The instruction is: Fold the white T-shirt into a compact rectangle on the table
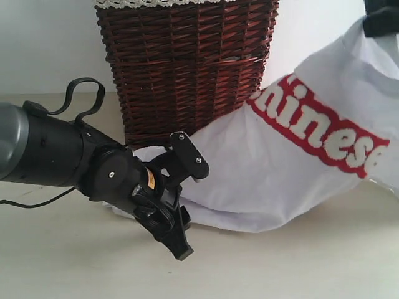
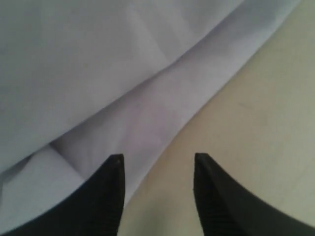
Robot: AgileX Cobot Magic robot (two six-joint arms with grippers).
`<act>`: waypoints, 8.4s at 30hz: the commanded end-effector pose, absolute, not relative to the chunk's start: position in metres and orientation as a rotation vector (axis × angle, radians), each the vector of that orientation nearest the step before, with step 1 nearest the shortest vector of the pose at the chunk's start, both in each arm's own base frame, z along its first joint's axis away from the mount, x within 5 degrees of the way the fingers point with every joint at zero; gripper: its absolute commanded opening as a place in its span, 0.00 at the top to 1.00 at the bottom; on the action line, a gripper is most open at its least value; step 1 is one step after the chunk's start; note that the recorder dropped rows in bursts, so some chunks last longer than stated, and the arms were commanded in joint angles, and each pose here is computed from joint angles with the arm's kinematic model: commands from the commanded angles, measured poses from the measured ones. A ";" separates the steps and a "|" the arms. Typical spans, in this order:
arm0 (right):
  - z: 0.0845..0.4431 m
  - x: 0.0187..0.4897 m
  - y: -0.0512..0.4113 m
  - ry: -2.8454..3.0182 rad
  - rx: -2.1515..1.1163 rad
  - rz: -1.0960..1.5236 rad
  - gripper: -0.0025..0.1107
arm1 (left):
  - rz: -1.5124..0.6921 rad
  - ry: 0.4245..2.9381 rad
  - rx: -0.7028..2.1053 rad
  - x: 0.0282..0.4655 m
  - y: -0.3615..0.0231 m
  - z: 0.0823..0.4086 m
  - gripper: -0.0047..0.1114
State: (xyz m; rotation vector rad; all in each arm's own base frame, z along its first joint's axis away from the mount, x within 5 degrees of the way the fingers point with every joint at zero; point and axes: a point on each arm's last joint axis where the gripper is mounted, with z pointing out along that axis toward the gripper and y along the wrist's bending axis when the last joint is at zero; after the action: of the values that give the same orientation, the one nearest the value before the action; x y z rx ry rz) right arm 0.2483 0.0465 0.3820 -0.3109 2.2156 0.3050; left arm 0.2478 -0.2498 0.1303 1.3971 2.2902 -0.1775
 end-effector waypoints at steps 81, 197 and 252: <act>0.325 0.137 0.202 1.784 -2.231 0.153 0.98 | -0.546 1.297 1.317 0.079 -0.171 0.316 0.58; 0.407 0.108 0.115 1.859 -1.277 0.055 0.55 | 0.200 1.792 0.317 0.228 -0.135 0.350 0.13; 0.408 0.109 0.116 1.851 -1.273 0.060 0.55 | 0.402 1.102 2.573 0.235 -0.131 0.222 0.34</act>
State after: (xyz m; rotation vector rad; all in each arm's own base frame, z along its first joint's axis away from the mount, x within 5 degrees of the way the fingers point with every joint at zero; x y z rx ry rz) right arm 0.1087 0.1149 0.4082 -1.2709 1.8651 0.0567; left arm 0.2367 -0.1310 0.2243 2.4838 1.2095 0.3049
